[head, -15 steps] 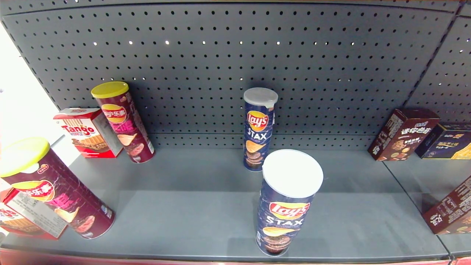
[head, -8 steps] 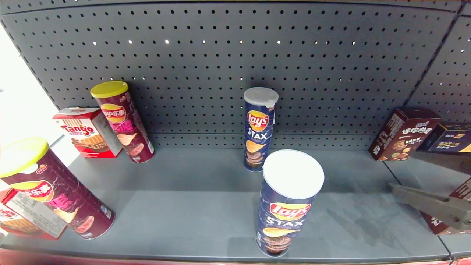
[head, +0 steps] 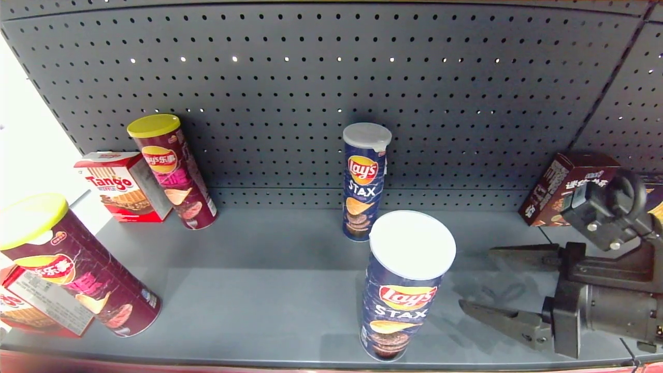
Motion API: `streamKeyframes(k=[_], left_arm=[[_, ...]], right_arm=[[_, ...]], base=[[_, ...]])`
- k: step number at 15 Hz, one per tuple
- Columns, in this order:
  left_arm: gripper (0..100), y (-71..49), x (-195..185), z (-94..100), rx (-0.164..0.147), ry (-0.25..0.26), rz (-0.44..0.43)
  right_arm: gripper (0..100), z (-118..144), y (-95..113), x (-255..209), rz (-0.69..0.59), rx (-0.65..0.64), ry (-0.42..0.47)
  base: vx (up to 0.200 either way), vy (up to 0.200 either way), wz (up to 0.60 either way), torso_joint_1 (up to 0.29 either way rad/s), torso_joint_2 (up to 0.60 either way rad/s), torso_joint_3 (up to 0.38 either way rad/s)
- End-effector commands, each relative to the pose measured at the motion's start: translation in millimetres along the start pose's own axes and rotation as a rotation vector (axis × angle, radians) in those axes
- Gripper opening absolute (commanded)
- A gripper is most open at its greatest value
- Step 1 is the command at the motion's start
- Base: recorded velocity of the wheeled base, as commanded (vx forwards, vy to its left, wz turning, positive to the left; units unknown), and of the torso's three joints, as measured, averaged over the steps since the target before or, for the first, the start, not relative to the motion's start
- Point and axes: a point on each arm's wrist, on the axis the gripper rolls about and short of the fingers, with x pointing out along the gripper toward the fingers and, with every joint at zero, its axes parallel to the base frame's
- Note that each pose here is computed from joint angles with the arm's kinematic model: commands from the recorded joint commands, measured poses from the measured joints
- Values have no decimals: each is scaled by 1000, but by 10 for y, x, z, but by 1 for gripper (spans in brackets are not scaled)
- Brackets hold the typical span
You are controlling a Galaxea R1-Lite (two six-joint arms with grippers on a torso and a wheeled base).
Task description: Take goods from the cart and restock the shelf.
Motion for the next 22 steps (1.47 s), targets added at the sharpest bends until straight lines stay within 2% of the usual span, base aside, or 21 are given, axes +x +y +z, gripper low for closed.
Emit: streamKeyframes(k=[1,8,17,22], left_arm=[[100,0,1,1,0,2,0],[100,0,1,1,0,2,0],[100,0,1,1,-1,2,0],[100,0,1,1,0,2,0]], right_arm=[[100,-53,53,48,26,-7,27],[100,-85,106,250,55,-18,82],[100,-19,126,534,65,-28,107],[100,-28,124,512,60,-28,96]], base=[[0,0,0,0,0,0],[0,0,0,0,0,0],[0,0,0,0,0,0],[0,0,0,0,0,0]])
